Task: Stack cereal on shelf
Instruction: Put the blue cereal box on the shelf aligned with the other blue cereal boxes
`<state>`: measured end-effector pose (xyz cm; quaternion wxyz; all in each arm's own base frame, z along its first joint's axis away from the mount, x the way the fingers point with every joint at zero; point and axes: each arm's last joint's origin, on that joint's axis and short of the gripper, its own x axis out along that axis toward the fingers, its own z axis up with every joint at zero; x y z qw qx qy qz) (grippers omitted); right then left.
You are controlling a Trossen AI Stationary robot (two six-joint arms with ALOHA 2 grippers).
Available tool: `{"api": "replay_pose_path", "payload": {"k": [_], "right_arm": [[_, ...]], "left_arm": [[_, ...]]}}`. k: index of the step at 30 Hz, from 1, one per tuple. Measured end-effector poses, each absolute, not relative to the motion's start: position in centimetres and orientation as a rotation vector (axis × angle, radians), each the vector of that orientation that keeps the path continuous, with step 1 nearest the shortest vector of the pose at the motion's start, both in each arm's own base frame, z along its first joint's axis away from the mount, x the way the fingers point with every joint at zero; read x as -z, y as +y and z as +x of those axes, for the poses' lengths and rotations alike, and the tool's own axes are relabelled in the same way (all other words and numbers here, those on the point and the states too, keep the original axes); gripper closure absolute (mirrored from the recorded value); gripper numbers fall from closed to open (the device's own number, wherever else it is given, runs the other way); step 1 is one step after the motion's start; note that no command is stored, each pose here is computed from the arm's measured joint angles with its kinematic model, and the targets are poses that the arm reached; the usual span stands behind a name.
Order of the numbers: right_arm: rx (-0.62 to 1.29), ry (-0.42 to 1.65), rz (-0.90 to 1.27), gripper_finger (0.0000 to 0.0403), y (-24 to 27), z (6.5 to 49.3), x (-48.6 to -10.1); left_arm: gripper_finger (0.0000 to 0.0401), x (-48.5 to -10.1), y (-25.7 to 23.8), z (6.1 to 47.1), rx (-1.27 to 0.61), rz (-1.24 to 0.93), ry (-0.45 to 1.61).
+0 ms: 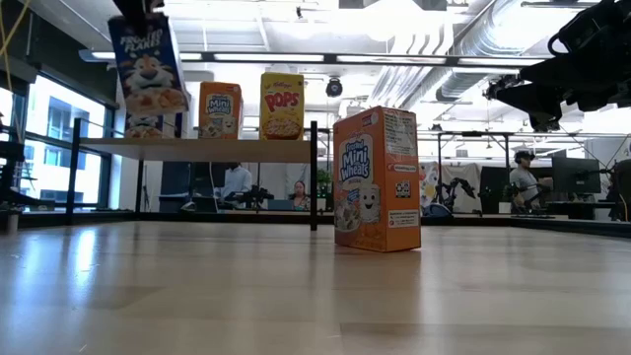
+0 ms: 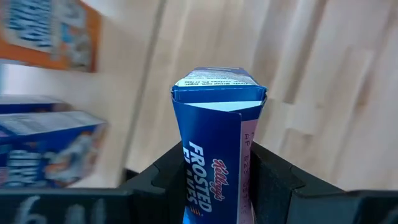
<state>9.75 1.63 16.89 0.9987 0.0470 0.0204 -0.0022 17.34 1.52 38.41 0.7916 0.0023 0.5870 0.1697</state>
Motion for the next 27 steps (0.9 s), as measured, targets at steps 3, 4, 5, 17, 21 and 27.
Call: {"api": "replay_pose_path", "payload": {"k": [3, 4, 5, 17, 21, 27], "right_arm": [[0.004, 0.041, 0.094, 0.0169, 1.6, 9.8, -16.9], [0.004, 0.041, 0.094, 0.0169, 1.6, 9.8, -16.9], [0.004, 0.041, 0.094, 0.0169, 1.6, 9.8, -16.9], [0.004, 0.041, 0.094, 0.0169, 1.6, 9.8, -16.9], [0.004, 0.041, 0.094, 0.0169, 1.6, 9.8, -16.9], [0.004, 0.041, 0.094, 0.0169, 1.6, 9.8, -16.9]], "left_arm": [[0.0272, -38.6, 2.9, 16.7, -0.387, 0.04, 1.269], [0.0272, -38.7, 3.3, 16.5, -0.392, 0.047, 1.271], [0.0272, -38.8, 3.7, 16.3, -0.4, 0.05, 1.273], [0.0272, -39.5, 6.5, 13.9, -0.469, 0.07, 1.282], [0.0272, -39.5, 6.9, 13.6, -0.474, 0.079, 1.293], [0.0272, -39.4, 7.3, 12.9, -0.482, 0.089, 1.303]]}}
